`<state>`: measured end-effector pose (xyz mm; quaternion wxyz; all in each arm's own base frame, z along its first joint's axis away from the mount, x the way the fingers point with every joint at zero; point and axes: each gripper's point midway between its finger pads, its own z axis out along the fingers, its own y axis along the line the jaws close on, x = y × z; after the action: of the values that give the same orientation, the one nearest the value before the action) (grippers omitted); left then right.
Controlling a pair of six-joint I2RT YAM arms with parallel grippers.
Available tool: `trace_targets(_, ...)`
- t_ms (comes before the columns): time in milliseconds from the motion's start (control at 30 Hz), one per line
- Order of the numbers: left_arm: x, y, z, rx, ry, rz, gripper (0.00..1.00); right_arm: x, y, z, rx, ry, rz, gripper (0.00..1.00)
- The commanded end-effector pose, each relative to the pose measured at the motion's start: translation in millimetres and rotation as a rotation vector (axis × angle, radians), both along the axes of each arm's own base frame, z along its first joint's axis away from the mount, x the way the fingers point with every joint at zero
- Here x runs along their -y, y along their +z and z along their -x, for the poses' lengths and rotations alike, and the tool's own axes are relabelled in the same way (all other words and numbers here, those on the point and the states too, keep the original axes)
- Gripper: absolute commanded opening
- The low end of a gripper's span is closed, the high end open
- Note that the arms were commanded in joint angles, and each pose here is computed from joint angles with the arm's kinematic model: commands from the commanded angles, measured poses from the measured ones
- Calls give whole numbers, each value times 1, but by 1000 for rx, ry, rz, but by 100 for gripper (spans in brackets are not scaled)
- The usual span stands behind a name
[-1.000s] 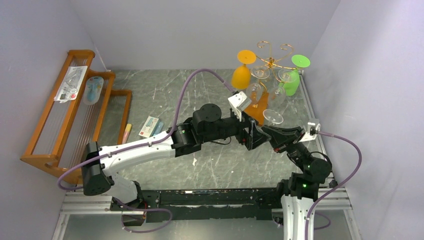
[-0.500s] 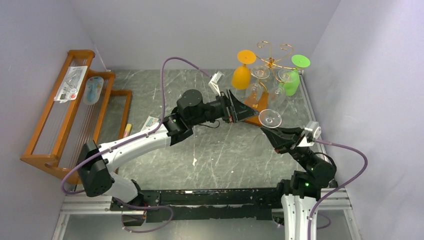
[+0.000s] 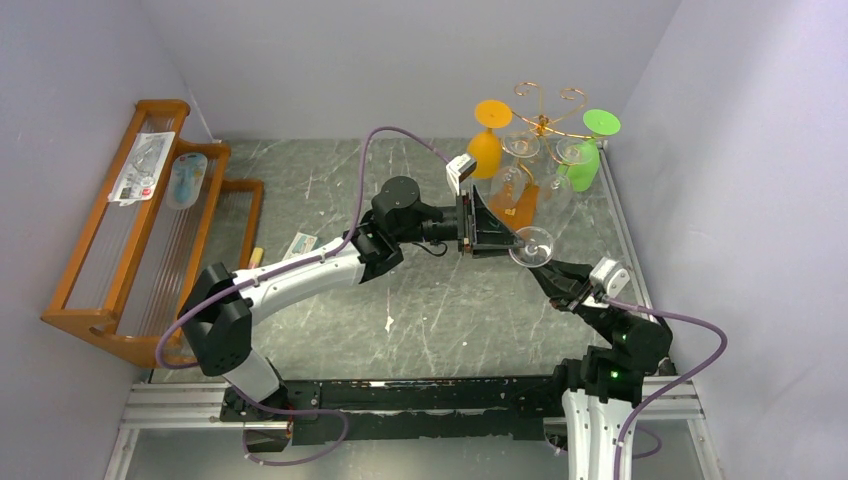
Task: Place the wine glass upside down on the wine glass rack
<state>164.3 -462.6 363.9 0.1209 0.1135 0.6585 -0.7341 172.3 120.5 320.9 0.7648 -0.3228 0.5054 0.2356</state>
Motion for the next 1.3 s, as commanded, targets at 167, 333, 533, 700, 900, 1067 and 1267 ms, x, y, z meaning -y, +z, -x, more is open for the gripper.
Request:
trace_targets(167, -7, 19, 19, 45, -118, 43, 41, -2, 4, 5, 65, 4, 48, 0)
trace_targets(333, -7, 21, 21, 42, -131, 55, 34, -5, 0, 7, 58, 26, 56, 0)
trace_targets(533, -7, 27, 24, 29, -158, 84, 34, -10, -3, 10, 50, 65, 74, 0)
trace_targets(700, -7, 27, 24, 34, -162, 101, 21, -9, -5, 9, 45, 59, 76, 0)
trace_targets(900, -10, 22, 17, 54, -109, 99, 5, -6, -1, 6, 31, 30, 38, 26)
trace_targets(1067, -27, 25, -8, 96, 12, 60, 5, -8, 0, 12, 28, 44, 23, 83)
trace_targets(1267, -51, 15, -27, 93, 84, -43, 5, -12, 4, 18, 26, 80, 44, 92)
